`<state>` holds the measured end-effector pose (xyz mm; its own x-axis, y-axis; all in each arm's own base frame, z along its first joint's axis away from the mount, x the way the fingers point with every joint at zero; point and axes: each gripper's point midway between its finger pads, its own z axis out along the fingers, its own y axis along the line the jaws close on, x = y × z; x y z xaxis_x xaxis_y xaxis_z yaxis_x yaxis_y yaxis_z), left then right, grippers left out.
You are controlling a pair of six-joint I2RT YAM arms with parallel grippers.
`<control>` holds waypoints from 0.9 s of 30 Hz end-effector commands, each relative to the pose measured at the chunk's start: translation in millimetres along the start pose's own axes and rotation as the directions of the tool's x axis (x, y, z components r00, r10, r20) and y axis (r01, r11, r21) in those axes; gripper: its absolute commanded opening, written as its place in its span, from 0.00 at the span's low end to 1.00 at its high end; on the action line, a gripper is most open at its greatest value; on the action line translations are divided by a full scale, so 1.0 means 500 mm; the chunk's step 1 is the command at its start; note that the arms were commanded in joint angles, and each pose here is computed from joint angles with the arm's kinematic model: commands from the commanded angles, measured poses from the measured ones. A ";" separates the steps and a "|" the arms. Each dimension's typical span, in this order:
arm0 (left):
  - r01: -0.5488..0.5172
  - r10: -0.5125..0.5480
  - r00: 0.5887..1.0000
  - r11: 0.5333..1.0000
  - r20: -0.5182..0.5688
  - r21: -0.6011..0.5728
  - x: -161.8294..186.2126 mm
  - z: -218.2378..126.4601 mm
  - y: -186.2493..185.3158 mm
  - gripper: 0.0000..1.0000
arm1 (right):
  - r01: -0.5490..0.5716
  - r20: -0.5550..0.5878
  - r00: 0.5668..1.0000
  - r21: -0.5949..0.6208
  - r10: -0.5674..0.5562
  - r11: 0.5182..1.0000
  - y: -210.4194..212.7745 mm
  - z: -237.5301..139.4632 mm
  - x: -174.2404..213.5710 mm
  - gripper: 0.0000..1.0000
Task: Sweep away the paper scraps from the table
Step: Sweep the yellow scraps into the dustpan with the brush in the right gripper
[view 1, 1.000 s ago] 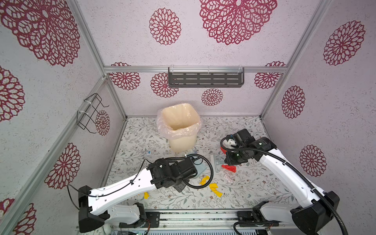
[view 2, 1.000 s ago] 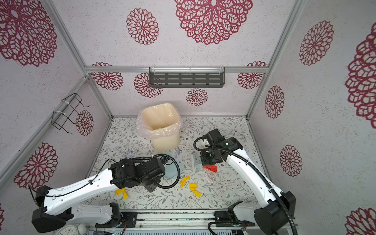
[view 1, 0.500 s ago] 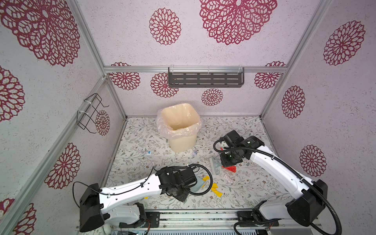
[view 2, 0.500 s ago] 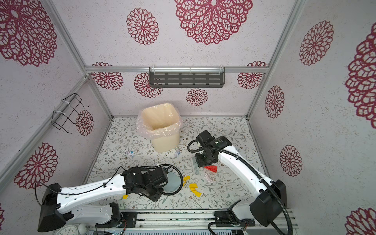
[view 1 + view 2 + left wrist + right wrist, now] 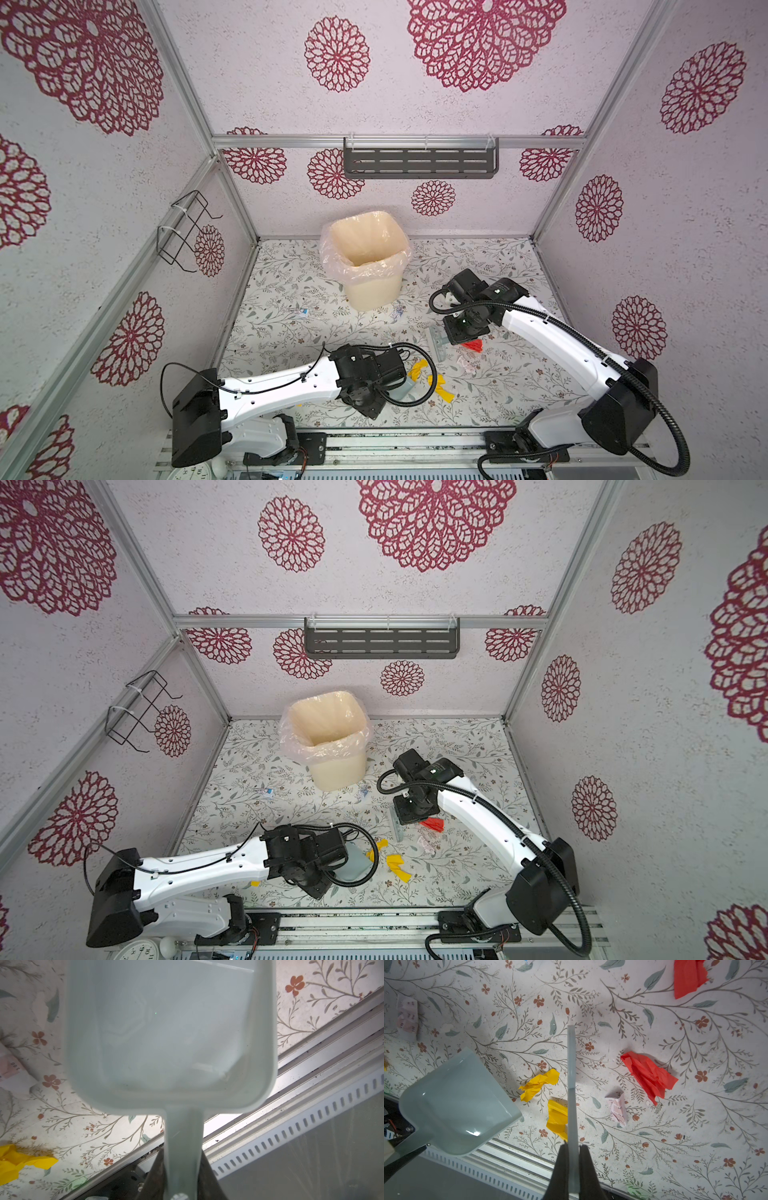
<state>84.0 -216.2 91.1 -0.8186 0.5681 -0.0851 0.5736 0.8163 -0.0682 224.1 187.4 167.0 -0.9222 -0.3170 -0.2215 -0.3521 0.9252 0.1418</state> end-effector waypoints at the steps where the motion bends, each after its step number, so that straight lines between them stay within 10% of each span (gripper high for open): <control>1: -0.028 0.027 0.999 0.999 -0.016 -0.019 0.010 0.015 0.003 0.00 | -0.023 0.013 1.000 0.027 0.022 0.999 -0.002 -0.017 -0.007 0.00; 27: -0.068 0.067 0.997 0.997 -0.032 -0.031 0.000 0.058 -0.015 0.00 | 0.006 -0.035 0.999 -0.010 -0.006 1.000 0.062 0.019 0.001 0.00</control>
<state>82.5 -223.0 68.4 -0.7927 0.6069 -0.0568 0.6090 0.7926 -0.0309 211.1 206.7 155.4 -0.9225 -0.3448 -0.1735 -0.3683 0.9208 0.1286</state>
